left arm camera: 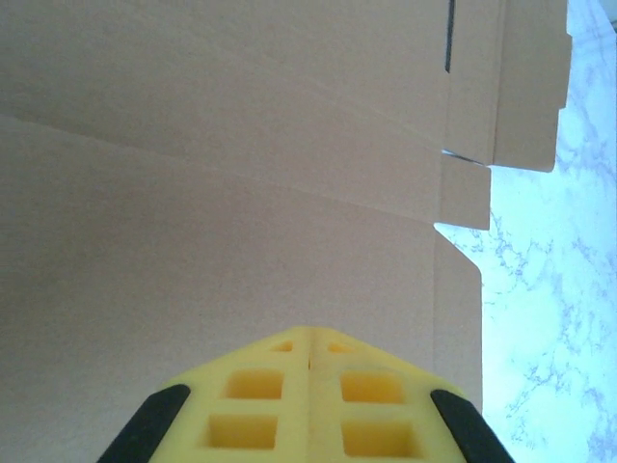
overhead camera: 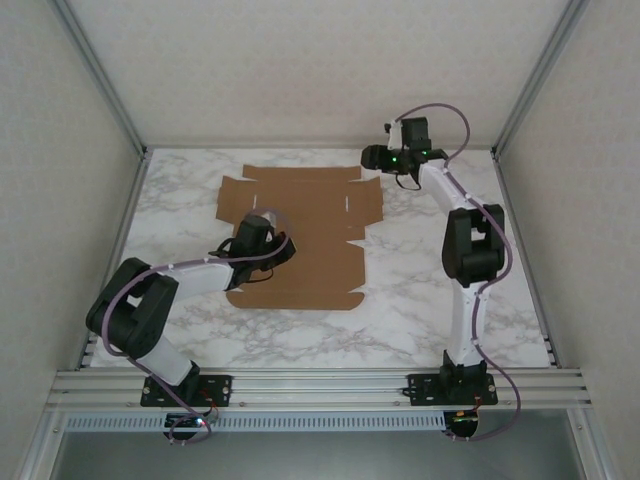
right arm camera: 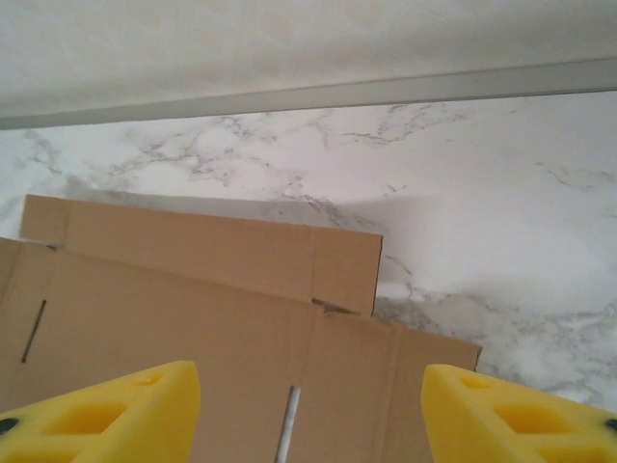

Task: Fold the paper box

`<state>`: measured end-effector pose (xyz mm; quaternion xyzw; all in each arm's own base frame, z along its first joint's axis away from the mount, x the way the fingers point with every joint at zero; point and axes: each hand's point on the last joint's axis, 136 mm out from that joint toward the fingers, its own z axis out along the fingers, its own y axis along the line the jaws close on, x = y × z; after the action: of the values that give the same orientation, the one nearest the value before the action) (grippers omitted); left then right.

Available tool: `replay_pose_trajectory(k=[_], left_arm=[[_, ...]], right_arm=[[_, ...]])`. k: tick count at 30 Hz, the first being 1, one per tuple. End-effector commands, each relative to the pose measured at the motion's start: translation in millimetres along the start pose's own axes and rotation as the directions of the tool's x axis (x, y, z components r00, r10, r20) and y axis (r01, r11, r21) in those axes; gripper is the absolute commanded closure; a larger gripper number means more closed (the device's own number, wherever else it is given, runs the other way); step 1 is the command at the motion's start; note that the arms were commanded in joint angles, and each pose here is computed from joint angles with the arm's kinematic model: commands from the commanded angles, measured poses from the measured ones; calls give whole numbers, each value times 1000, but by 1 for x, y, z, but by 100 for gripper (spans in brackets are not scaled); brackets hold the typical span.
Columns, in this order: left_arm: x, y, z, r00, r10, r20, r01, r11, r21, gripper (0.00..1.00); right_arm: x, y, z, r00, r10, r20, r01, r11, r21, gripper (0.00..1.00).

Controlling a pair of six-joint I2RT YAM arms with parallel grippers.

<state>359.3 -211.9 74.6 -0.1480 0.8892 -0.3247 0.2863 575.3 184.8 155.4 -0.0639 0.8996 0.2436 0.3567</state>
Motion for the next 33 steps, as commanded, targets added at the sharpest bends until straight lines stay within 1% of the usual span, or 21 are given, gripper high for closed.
replay_pose_trajectory(k=[1, 4, 6, 9, 14, 21, 25, 33], left_arm=[[19, 29, -4, 996, -56, -63, 52, 996, -73, 100], [40, 51, -1, 989, -85, -123, 69, 989, -129, 100], [50, 64, 2, 986, -87, -144, 63, 984, -165, 100], [55, 76, 5, 984, -85, -155, 54, 979, -197, 100], [57, 92, 13, 980, -65, -186, 15, 965, -262, 100], [59, 102, 13, 979, -55, -195, -5, 955, -297, 100], [60, 105, 8, 980, -50, -194, -13, 951, -309, 100], [71, 118, -1, 974, -50, -221, -31, 937, -348, 100]], right_arm=[[6, -3, 14, 998, -26, -61, 23, 999, -37, 37], [8, -5, 30, 997, -19, -80, 13, 997, -74, 37], [10, -4, 39, 995, -19, -95, 10, 995, -101, 36], [13, -9, 53, 993, -14, -113, 2, 994, -109, 34], [14, -21, 66, 992, -3, -124, -6, 997, -72, 33], [13, -17, 78, 991, 12, -135, -32, 988, -149, 33], [16, -30, 86, 989, 41, -145, -60, 990, -128, 33], [16, -34, 93, 989, 50, -140, -68, 990, -126, 35]])
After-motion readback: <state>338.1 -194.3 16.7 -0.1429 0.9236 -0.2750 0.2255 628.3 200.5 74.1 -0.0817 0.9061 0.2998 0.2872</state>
